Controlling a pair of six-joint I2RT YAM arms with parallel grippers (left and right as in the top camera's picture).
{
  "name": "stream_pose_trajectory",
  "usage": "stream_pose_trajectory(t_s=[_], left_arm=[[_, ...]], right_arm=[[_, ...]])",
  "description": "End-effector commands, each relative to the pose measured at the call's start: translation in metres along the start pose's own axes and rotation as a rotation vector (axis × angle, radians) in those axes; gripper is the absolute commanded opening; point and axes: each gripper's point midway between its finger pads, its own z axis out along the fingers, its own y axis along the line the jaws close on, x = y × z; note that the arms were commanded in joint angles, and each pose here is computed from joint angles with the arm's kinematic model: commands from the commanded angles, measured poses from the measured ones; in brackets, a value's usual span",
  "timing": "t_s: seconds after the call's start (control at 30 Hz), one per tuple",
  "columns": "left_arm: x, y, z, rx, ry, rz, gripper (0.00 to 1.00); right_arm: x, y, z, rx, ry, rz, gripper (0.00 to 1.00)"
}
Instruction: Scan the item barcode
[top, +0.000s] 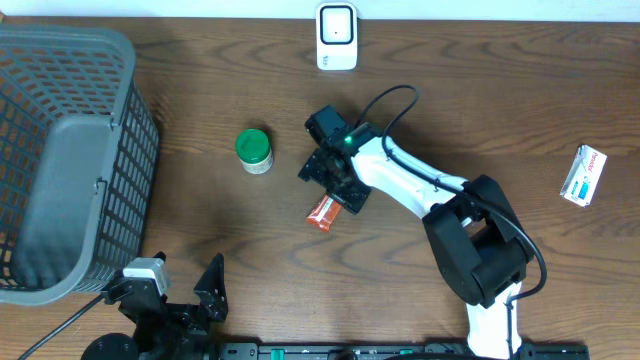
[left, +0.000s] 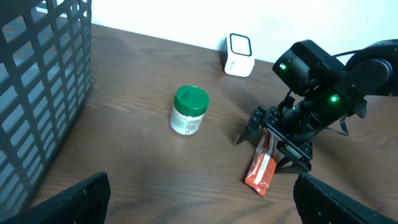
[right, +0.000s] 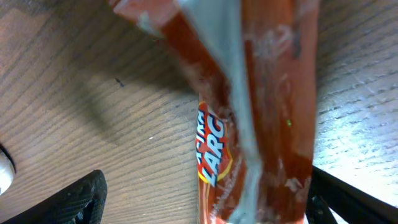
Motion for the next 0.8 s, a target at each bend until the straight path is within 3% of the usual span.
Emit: stream_pose_trajectory(t_s=[0.0,0.03,0.23,0.33,0.37,0.43,0.6,0.77], left_arm=[[0.001,-0.002,0.0,0.014,0.001,0.004,0.94],[0.001,-0.002,0.0,0.014,0.001,0.004,0.94],[0.001,-0.002,0.0,0.014,0.001,0.004,0.95],[0.001,-0.002,0.0,0.014,0.001,0.004,0.94],[0.001,-0.002,0.0,0.014,0.001,0.004,0.94],[0.001,-0.002,0.0,0.014,0.001,0.004,0.94],[0.001,-0.002,0.0,0.014,0.001,0.004,0.94],[0.001,-0.002,0.0,0.014,0.001,0.004,0.94]], right_arm=[[-0.01,0.008,-0.028,-0.035,-0.083,-0.008,0.96],[-0.012,0.007,-0.038,-0.037,-0.105,-0.011,0.99],[-0.026,-0.01,-0.104,-0.025,-0.274,-0.021,0.99],[-0.025,-0.007,-0.115,0.003,-0.288,-0.44,0.99],[-0.021,-0.01,-0.114,0.014,-0.262,-0.481,0.99],[-0.009,-0.019,-0.109,0.022,-0.191,-0.44,0.99],[-0.02,-0.043,-0.09,0.058,-0.181,-0.374,0.99],[-0.034,-0.067,-0.113,0.047,-0.215,-0.393,0.97]])
